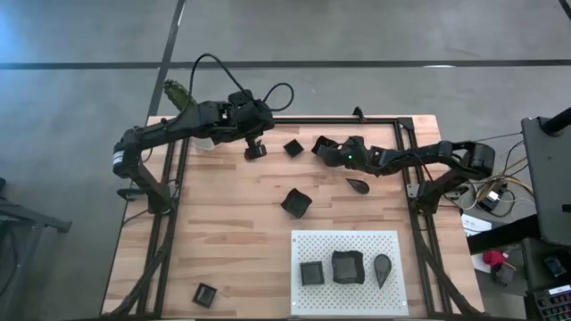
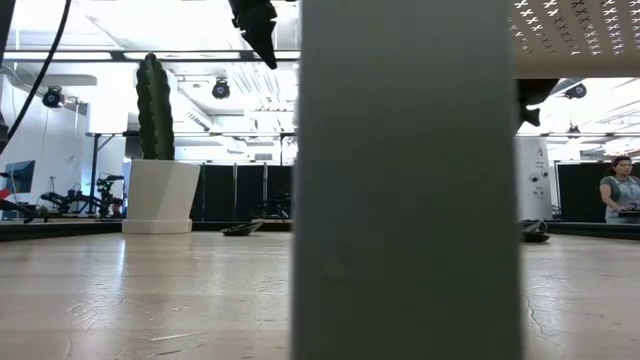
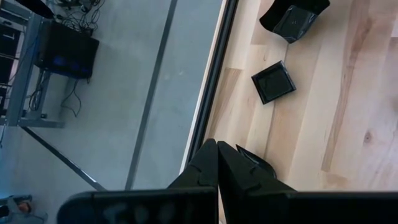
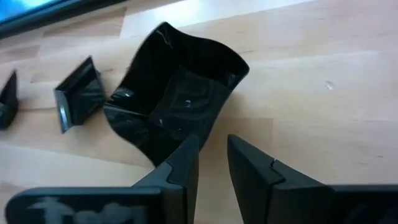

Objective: Pick & Place Mini shaped plates
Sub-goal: Stack the distorted square plate on top of the distorted square plate on the shelf

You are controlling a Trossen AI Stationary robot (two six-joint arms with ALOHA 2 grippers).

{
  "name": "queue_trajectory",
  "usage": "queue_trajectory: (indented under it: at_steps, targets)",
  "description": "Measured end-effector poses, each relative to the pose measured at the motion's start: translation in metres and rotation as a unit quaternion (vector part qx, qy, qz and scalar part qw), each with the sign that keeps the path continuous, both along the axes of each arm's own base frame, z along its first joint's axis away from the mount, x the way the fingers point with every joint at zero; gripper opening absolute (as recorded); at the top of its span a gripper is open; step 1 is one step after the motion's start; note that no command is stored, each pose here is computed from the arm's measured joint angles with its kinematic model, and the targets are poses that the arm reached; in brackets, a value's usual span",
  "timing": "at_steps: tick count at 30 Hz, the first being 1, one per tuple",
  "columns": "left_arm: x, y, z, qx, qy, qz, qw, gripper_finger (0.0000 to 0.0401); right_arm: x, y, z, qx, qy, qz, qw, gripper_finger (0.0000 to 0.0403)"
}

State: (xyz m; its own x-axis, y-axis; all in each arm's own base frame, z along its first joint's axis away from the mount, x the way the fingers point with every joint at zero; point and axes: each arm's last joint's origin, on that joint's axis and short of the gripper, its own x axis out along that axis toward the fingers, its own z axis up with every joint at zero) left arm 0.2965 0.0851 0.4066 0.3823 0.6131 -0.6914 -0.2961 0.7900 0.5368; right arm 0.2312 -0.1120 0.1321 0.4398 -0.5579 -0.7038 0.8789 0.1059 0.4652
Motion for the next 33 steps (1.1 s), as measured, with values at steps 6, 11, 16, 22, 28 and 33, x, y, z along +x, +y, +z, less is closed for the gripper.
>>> queue_trajectory:
  at_steps: [6, 11, 16, 22, 28, 33]
  targets:
    - [0.000, 0.000, 0.000, -0.001, 0.000, -0.001, 1.000, 0.0000, 0.007, -0.006, -0.007, -0.012, 0.000, 0.009, 1.000, 0.0083]
    - [0.000, 0.000, 0.000, -0.002, 0.000, -0.001, 1.000, 0.0000, 0.007, -0.010, -0.011, -0.009, -0.001, 0.002, 1.000, 0.0079]
    - [0.000, 0.000, 0.000, -0.004, -0.001, -0.003, 1.000, 0.0000, 0.007, -0.011, -0.014, -0.007, 0.004, 0.001, 1.000, 0.0085]
    - [0.000, -0.001, 0.000, -0.009, -0.002, -0.007, 1.000, 0.0000, 0.007, -0.012, -0.018, -0.012, 0.018, 0.007, 1.000, 0.0084]
    - [0.000, -0.001, 0.000, -0.009, -0.002, -0.007, 1.000, 0.0000, 0.010, -0.013, -0.018, -0.027, 0.017, 0.019, 0.999, 0.0038]
    - [0.000, -0.001, 0.000, -0.009, -0.002, -0.007, 1.000, 0.0000, 0.010, -0.013, -0.017, -0.032, 0.016, 0.023, 0.999, 0.0010]
